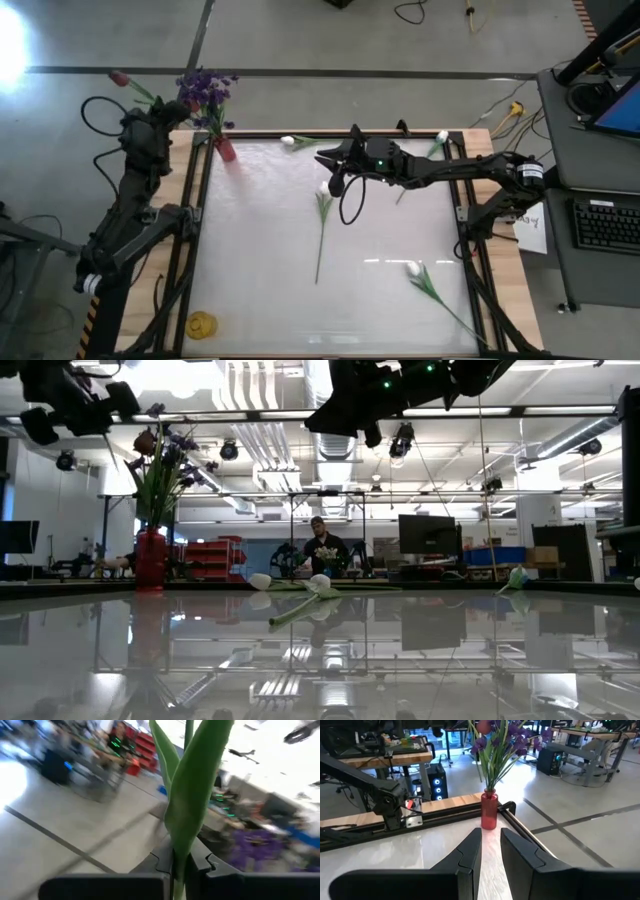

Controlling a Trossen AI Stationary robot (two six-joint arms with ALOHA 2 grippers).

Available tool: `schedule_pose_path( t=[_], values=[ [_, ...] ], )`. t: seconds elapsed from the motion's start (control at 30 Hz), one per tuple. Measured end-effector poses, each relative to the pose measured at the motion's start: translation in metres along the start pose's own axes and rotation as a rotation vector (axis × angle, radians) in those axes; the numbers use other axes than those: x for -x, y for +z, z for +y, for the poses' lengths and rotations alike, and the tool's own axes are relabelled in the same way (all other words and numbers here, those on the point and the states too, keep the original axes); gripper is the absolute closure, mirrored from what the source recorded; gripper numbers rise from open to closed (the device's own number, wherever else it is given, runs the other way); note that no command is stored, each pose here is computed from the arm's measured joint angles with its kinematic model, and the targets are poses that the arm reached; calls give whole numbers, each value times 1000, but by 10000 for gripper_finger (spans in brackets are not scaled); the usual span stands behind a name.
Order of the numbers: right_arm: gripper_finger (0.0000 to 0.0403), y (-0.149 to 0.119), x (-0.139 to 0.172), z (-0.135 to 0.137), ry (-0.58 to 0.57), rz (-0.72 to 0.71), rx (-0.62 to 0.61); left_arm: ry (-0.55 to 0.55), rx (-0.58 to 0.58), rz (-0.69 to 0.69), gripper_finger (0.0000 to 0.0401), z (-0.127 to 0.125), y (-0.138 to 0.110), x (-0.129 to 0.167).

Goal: Sort flowers into vase by color
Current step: Put the red flower into the red vase

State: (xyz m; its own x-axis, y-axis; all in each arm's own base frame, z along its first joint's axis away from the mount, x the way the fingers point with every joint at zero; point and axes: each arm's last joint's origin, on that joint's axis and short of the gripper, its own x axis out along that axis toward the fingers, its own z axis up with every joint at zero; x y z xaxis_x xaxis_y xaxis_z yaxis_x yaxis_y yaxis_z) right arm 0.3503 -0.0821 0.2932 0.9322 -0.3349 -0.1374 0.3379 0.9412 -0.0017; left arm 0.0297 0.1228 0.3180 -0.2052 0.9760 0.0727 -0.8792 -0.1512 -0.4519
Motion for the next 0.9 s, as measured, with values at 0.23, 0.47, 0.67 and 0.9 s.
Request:
schedule_pose_path(
  t=[0.23, 0.47, 0.67, 0.9],
  values=[
    [339, -1, 0, 0, 0, 11, 1, 21, 224, 27, 401, 11, -14, 5],
    [339, -3, 0, 0, -1, 28, 4, 182, 173, -84, 401, 23, -24, 7],
    [339, -3, 0, 0, -9, 26, 11, 118, 209, -120, 401, 21, -27, 4],
    [339, -3, 0, -1, -9, 23, 10, 40, 215, -98, 401, 18, -24, 7]
  ],
)
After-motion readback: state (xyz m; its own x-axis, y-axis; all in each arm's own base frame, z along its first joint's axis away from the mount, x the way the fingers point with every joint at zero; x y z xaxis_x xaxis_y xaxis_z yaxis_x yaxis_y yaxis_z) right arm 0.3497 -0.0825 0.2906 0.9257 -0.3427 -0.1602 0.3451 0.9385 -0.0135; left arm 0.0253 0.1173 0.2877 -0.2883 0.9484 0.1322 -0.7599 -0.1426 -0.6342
